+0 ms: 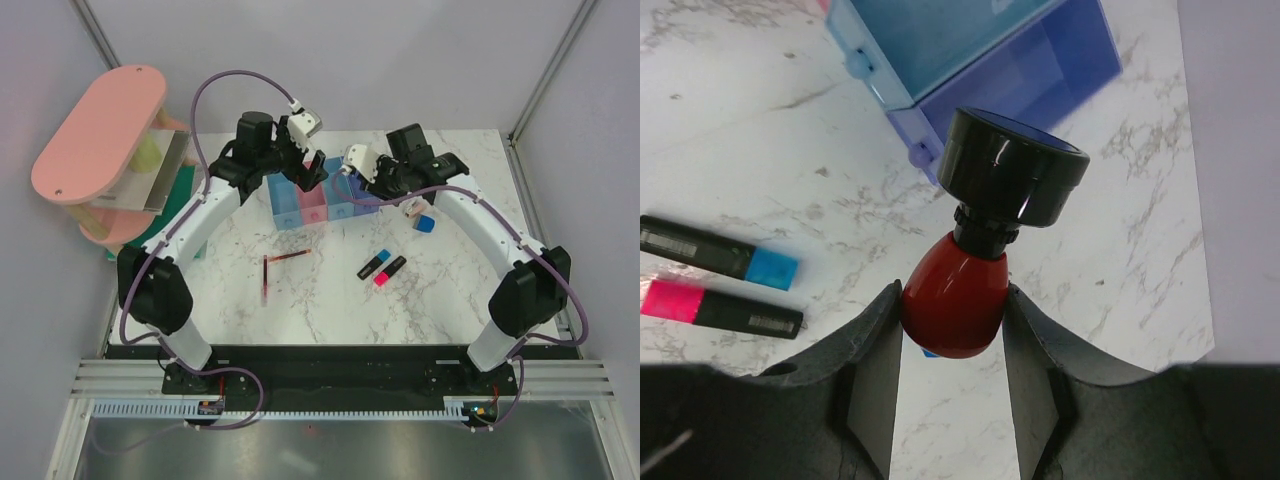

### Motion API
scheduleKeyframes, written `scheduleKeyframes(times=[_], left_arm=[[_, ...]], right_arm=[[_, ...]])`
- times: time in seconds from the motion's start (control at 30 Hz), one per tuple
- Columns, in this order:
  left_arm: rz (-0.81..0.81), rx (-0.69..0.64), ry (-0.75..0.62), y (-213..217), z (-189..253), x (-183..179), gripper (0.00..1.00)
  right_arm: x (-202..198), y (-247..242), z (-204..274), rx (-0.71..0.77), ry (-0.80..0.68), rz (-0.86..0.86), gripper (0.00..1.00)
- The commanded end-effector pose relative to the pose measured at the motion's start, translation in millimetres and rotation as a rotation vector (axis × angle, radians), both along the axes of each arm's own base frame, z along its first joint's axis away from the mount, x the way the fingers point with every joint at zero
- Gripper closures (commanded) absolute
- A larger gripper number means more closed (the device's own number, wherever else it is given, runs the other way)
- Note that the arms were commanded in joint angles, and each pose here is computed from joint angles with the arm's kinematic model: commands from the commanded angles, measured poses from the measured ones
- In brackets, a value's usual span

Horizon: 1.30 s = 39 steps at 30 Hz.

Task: Sort the stationery into containers
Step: Place the stationery in the storage box.

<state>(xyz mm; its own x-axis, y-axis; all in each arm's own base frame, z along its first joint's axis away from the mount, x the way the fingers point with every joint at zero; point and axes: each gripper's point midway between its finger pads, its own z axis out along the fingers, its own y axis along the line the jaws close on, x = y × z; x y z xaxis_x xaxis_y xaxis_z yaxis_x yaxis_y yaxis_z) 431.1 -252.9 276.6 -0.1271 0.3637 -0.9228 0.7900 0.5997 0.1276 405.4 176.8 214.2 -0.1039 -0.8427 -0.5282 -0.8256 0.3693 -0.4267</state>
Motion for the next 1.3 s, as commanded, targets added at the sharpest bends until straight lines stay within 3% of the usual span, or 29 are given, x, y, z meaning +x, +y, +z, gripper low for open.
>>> scheduleKeyframes(times=[0.0, 0.23, 0.43, 1.27], left_arm=[[0.017, -0.075, 0.054, -14.8, -9.2, 13.6, 0.00], [-0.035, -0.155, 0.015, -31.4, 4.4, 22.0, 0.00], [-0.109, -0.237, 0.085, -46.2, 11.9, 5.9, 0.00], [-0.144, -0.286, 0.157, -60.5, -3.5, -2.0, 0.00]], right_arm=[[5.9, 15.9, 17.2, 0.019, -0.055, 0.032, 0.59], [17.8, 30.0, 15.5, 0.037, -0.057, 0.023, 0.59], [16.1, 40.2, 9.4, 0.049, -0.061, 0.025, 0.59], [-2.9, 69.4, 37.4, 0.123, -0.115, 0.039, 0.60]])
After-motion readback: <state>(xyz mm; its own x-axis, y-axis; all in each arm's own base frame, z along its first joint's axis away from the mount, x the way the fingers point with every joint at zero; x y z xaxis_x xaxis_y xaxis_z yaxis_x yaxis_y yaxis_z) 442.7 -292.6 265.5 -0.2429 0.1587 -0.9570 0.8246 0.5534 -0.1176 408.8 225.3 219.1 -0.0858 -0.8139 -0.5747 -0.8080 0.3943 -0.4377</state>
